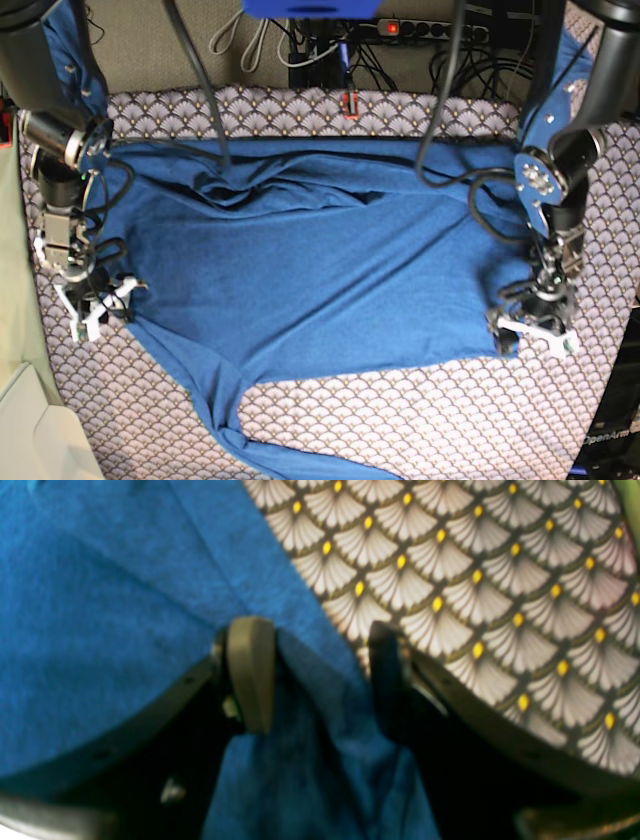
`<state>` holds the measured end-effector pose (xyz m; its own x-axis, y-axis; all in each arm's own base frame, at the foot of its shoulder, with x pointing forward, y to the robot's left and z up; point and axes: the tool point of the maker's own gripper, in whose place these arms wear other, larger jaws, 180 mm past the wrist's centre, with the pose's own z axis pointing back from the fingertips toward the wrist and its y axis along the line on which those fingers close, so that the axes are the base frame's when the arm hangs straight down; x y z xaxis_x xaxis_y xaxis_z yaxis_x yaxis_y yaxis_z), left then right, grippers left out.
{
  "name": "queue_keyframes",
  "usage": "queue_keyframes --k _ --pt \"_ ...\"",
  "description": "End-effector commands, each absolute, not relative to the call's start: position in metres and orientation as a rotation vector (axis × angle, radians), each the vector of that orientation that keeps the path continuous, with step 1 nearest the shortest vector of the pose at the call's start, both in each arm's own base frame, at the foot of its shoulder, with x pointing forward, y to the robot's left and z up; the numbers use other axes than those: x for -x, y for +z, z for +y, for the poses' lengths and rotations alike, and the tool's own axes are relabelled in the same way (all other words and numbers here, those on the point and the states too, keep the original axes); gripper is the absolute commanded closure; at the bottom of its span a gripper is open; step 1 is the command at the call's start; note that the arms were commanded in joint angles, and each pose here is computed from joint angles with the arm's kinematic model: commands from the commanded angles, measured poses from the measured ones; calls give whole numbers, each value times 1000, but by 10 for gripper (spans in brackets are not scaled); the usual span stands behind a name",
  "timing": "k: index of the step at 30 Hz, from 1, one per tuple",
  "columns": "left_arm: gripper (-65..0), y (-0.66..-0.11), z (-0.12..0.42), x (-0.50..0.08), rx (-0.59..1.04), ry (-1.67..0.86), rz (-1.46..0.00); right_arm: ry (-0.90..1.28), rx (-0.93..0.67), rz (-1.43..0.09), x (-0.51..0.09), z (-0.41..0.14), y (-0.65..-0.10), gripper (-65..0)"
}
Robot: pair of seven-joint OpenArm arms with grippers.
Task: Fold the T-shirt properly
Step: 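Lower both grippers and grasp the shirt's side edge corners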
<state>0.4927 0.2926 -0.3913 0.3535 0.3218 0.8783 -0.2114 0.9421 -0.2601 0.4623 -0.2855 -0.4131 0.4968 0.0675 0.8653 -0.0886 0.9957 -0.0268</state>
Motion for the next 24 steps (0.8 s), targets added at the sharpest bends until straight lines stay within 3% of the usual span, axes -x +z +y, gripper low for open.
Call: queue_keyframes --k 1,10,22,24 --pt "-530 -364 302 -508 101 354 -1236 87 -7 -1129 -480 -295 -385 -312" --pt "-530 -403 287 -487 127 365 -1138 86 11 -1134 -480 -305 -380 -312" --pt "-524 -407 282 -485 143 364 -1126 131 91 -1243 -493 -314 -337 -312" --pt "-484 -407 282 -485 144 364 -1126 131 90 -1240 -493 -314 -338 -312"
